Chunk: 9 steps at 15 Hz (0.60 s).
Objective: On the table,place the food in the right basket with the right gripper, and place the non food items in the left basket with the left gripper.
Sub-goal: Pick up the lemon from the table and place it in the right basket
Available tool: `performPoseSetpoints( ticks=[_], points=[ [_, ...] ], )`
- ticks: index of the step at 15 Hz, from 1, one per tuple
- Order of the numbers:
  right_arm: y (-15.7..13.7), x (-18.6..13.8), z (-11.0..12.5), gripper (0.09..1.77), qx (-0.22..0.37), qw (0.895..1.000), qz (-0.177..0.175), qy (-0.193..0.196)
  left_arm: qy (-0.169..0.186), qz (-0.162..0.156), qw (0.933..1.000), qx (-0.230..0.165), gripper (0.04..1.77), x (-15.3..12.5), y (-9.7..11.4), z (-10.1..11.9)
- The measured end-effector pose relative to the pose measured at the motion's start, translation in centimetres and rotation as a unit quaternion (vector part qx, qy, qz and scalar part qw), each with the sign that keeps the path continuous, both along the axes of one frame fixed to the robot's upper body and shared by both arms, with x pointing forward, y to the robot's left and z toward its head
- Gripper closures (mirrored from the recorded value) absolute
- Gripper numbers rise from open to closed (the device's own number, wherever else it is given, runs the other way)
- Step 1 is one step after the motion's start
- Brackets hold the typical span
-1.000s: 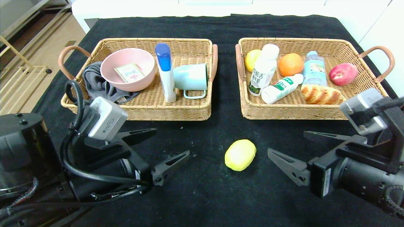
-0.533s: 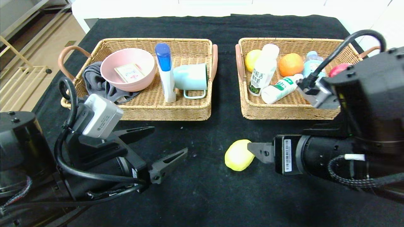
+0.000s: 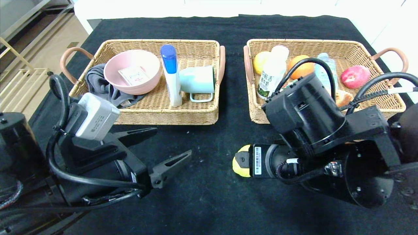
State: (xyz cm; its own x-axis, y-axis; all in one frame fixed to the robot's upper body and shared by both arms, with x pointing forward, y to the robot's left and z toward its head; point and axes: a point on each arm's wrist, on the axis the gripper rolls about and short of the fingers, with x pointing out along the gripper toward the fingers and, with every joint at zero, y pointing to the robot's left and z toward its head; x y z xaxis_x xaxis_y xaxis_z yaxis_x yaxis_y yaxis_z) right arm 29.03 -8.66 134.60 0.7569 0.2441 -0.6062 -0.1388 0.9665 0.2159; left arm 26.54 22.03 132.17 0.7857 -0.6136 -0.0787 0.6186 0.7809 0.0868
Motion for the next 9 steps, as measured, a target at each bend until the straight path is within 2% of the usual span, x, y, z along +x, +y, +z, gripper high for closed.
performPoseSetpoints(
  ticks=[4,9],
  points=[
    [1.4,0.2,-0.1,0.15,0.015,1.0,-0.02,-0.007,-0.007,0.001,1.0,-0.005,0.09,-0.2,0.2,0.4],
    [2.4,0.9,-1.1,0.15,0.004,1.0,-0.029,-0.009,-0.015,0.005,0.9998,-0.009,0.09,-0.3,0.5,0.8]
  ],
)
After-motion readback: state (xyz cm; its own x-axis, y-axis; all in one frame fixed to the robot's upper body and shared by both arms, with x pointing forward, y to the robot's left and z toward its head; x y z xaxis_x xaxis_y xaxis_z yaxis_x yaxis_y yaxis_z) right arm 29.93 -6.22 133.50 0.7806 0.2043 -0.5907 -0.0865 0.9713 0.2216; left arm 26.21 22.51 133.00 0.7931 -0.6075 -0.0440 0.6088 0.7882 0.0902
